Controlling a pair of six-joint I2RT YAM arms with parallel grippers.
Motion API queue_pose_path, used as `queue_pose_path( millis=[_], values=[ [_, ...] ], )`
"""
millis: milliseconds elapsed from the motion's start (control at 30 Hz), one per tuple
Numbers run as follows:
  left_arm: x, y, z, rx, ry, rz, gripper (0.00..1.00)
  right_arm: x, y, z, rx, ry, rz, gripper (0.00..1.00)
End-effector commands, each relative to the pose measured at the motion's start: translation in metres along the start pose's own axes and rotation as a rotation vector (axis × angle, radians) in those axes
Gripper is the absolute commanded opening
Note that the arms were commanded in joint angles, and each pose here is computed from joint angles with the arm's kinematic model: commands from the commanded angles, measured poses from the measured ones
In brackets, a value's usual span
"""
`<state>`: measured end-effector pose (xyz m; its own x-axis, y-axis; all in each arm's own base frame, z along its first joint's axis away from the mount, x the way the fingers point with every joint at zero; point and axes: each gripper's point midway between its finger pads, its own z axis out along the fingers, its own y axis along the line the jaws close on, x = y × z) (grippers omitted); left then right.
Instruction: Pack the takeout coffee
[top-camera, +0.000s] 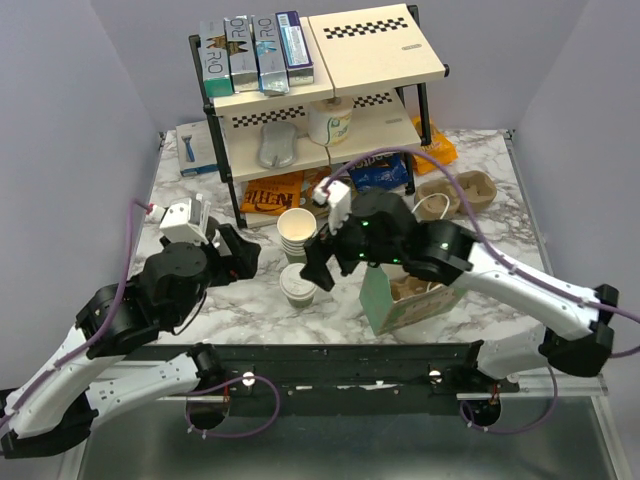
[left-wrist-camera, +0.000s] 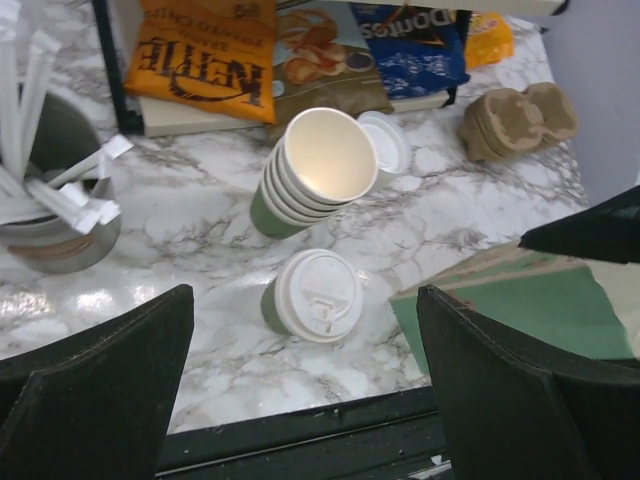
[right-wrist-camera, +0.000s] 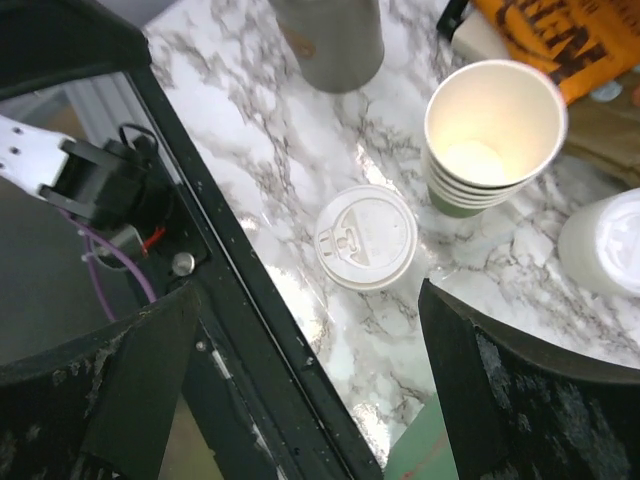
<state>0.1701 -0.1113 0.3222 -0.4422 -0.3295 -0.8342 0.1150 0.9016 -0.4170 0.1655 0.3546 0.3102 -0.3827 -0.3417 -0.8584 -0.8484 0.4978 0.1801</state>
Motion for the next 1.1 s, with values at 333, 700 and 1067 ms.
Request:
queue_pose_path(
  millis=[333,700,1067],
  values=[
    [0.014,0.047,-0.003,-0.186,-0.017,-0.022,0.99,0.059,-0.026,0.106,0.242,0.177,-0.01,1.0],
    [0.015,0.045,0.001,-0.183,-0.017,-0.019,0.99,0.09,-0.028,0.134,0.243,0.286,-0.028,1.0],
    [0.016,0.046,0.002,-0.185,-0.021,-0.007,0.99,0.118,-0.031,0.14,0.244,0.371,-0.025,1.0]
  ],
)
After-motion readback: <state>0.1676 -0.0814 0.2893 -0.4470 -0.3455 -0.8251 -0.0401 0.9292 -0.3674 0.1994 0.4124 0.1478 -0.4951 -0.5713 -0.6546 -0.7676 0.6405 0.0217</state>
